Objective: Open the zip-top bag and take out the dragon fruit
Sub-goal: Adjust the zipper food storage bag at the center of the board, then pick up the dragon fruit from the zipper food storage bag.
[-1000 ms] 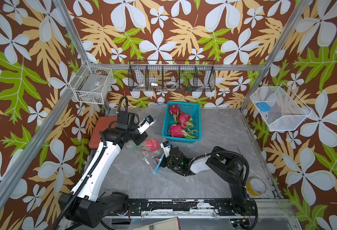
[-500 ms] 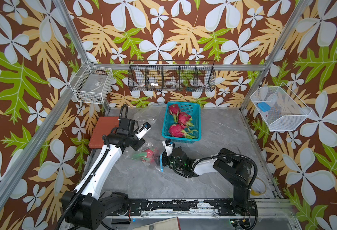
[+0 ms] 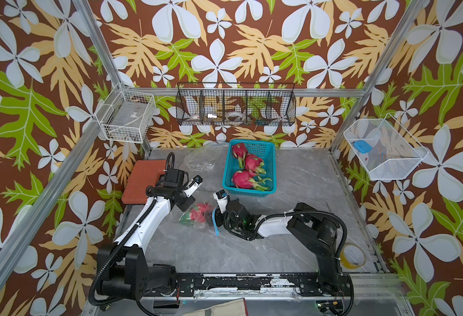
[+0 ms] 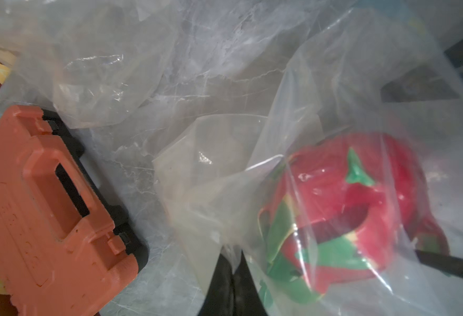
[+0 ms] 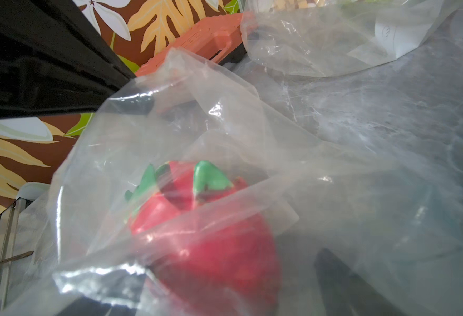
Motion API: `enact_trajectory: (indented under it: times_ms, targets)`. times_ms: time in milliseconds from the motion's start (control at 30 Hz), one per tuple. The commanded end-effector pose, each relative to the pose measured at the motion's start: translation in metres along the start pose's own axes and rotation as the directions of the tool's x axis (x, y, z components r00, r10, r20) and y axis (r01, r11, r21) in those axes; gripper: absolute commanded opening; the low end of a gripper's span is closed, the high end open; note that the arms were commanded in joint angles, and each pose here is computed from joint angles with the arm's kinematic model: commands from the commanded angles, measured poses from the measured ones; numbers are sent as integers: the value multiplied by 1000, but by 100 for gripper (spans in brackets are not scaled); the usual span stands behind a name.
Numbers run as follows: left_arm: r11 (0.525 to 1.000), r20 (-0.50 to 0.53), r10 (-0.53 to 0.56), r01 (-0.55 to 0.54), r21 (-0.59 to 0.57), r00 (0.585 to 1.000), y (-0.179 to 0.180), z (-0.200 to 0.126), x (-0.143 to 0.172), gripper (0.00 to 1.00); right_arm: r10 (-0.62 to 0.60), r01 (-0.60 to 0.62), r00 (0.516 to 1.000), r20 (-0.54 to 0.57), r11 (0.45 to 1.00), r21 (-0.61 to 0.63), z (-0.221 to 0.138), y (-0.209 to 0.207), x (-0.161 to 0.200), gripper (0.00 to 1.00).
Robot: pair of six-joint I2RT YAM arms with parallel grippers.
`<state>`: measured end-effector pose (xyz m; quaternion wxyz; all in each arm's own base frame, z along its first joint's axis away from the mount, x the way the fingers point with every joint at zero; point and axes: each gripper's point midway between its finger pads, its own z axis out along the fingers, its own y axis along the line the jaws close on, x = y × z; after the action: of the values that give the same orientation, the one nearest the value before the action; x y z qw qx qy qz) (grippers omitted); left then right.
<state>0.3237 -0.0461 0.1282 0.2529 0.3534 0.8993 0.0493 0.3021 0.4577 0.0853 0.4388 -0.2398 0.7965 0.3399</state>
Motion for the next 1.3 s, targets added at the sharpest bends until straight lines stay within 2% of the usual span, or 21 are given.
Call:
enact_trajectory:
  times_ms: [0, 100, 200, 433, 667, 867, 1067, 1167, 1267]
  targets:
    - [1000, 26, 0, 0, 13, 1000, -3, 1, -3, 0, -22, 24, 997, -70, 999, 25, 2, -6, 19, 94]
    - [999, 34, -1, 0, 34, 999, -8, 0, -3, 0, -36, 38, 993, -110, 999, 12, 7, -5, 33, 99]
    - [998, 41, -3, 0, 58, 999, -13, 0, -3, 0, -74, 75, 990, -118, 997, 3, 14, 0, 36, 100]
    - [998, -8, 21, -20, 53, 1000, -19, 28, 16, 0, -170, 169, 985, -12, 983, -65, 25, 22, -2, 100]
    - [995, -22, -2, 4, 98, 1000, -21, 52, 10, 0, -196, 198, 980, 36, 977, -77, 38, 25, -8, 99]
    - [991, -60, 57, -50, 120, 997, -29, 69, 15, 0, -187, 213, 973, 132, 951, -225, 47, 53, -24, 100]
    - [981, -45, 89, -79, 175, 995, -47, 71, 7, 0, -162, 206, 973, 165, 933, -294, 57, 66, -35, 100]
    - [977, -46, 94, -83, 198, 995, -54, 70, 6, 0, -115, 163, 977, 180, 946, -279, 59, 59, -43, 100]
    - [973, -44, 101, -89, 215, 994, -58, 65, 7, 0, -24, 75, 986, 168, 951, -299, 63, 50, -48, 86]
